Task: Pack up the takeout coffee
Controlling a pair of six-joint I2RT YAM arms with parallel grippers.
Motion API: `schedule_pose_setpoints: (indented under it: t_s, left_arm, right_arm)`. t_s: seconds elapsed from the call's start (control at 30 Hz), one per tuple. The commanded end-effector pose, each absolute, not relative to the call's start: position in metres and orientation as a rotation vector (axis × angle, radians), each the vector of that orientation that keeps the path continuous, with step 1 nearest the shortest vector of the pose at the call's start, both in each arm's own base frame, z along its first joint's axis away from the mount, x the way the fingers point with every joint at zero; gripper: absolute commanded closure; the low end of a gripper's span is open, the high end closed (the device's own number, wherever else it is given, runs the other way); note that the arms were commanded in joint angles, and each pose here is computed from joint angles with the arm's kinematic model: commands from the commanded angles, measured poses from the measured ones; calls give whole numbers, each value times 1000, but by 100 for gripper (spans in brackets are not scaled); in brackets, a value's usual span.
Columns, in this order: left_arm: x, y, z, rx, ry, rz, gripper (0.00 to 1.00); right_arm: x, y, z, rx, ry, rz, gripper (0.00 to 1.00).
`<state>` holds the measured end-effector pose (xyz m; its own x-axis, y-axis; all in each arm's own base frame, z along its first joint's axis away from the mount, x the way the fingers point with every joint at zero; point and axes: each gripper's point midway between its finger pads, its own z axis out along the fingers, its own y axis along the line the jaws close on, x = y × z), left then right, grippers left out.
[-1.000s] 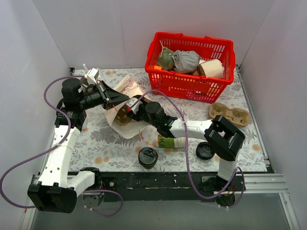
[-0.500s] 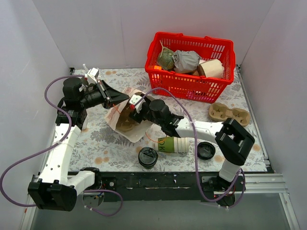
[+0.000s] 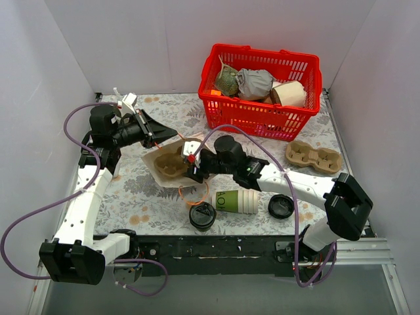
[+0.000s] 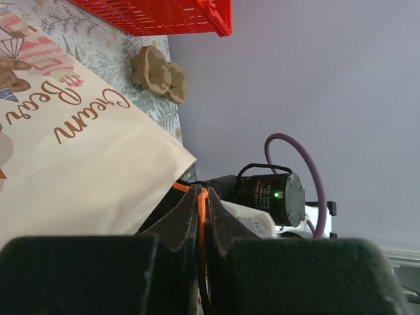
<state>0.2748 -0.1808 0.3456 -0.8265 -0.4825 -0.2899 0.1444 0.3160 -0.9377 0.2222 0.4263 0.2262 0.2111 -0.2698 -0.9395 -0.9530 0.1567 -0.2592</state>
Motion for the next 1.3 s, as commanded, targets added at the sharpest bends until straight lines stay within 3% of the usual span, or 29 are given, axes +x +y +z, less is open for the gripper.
schedule_pose_setpoints:
  t_s: [0.0, 0.17, 0.27, 0.33, 0.43, 0.5, 0.53, 0.7, 0.87, 1.07, 1.27]
  left_arm:
    - [269, -182, 363, -220, 2009, -1542, 100]
    - [270, -184, 365, -171, 2012, -1552, 100]
    - [283, -182, 361, -174, 2010, -1505, 95]
    - [294, -179, 362, -182, 1994, -1453, 77]
    - [321, -167, 367, -220, 1954, -1306, 24]
    - [338, -155, 356, -260, 1991, -1169, 13]
    - [346, -146, 375, -266, 1952, -1089, 2]
    - [368, -104, 369, -374, 1975, -754, 2]
    - [363, -78, 379, -413, 1946, -579, 2]
    - [345, -39, 382, -515, 1913, -354, 2]
    - [321, -57, 371, -465, 1921, -480, 2]
  right_arm:
    - [190, 424, 205, -1515, 1301, 870, 41]
    - [218, 421, 250, -1317, 1325, 765, 35]
    - [229, 419, 287, -1143, 1378, 785, 32]
    - [231, 414, 304, -1079, 1391, 791, 31]
    - [241, 405, 329, -963, 1434, 767, 26]
    - [255, 394, 357, -854, 1453, 710, 20]
    - [258, 387, 357, -837, 1490, 679, 17]
    - [268, 353, 380, -705, 1610, 648, 6]
    - [260, 309, 366, -626, 1742, 759, 5]
    - [212, 248, 295, -433, 1963, 836, 4]
    - [166, 190, 218, -184, 2168, 797, 4]
